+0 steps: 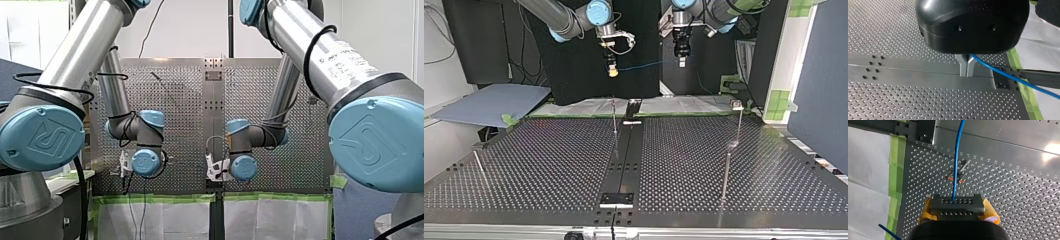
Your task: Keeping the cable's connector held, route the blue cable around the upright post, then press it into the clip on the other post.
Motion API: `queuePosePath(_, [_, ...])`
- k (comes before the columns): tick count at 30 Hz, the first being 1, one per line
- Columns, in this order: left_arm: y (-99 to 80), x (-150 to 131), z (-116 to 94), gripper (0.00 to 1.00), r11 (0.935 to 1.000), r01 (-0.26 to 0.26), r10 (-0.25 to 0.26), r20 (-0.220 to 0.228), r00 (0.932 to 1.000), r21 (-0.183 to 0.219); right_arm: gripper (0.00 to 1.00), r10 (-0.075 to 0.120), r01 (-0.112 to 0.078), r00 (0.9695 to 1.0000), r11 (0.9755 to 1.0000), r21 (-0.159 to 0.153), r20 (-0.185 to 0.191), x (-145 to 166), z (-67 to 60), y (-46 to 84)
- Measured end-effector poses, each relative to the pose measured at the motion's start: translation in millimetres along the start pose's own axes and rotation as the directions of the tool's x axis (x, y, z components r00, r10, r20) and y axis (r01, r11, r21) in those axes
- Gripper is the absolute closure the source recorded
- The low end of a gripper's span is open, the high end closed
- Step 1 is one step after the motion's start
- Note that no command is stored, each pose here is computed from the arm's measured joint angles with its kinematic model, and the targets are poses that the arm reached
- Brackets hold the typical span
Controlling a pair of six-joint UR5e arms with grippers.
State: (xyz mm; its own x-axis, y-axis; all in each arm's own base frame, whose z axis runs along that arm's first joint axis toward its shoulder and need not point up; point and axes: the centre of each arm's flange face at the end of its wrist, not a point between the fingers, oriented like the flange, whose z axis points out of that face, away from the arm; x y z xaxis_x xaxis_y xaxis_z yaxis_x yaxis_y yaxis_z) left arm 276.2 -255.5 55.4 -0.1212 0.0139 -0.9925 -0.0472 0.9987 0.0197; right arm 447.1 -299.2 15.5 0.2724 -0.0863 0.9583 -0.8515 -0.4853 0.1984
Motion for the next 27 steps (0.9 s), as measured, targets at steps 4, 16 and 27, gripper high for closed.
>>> queuePosePath(4, [1.5, 0.0, 3.7, 1.00, 0.9999, -0.015, 0.015, -0.008, 0.9999, 0.000, 1.00, 0.004, -0.004, 1.0000, 1.0000, -0.002, -0.002, 4.0, 0.2, -0.8])
queuePosePath(16, [9.3, -27.5, 11.9, 1.00, 0.9996, 0.027, -0.027, -0.011, 0.9996, -0.011, 1.00, 0.099, -0.096, 0.9935, 0.9932, 0.067, -0.055, 64.8, 1.0, -11.5])
queuePosePath(27, [20.4, -66.0, 25.0, 1.00, 0.9929, 0.085, -0.083, 0.022, 0.9963, -0.084, 1.00, 0.149, -0.129, 0.9799, 0.9809, 0.146, -0.133, 131.2, 8.0, -9.6])
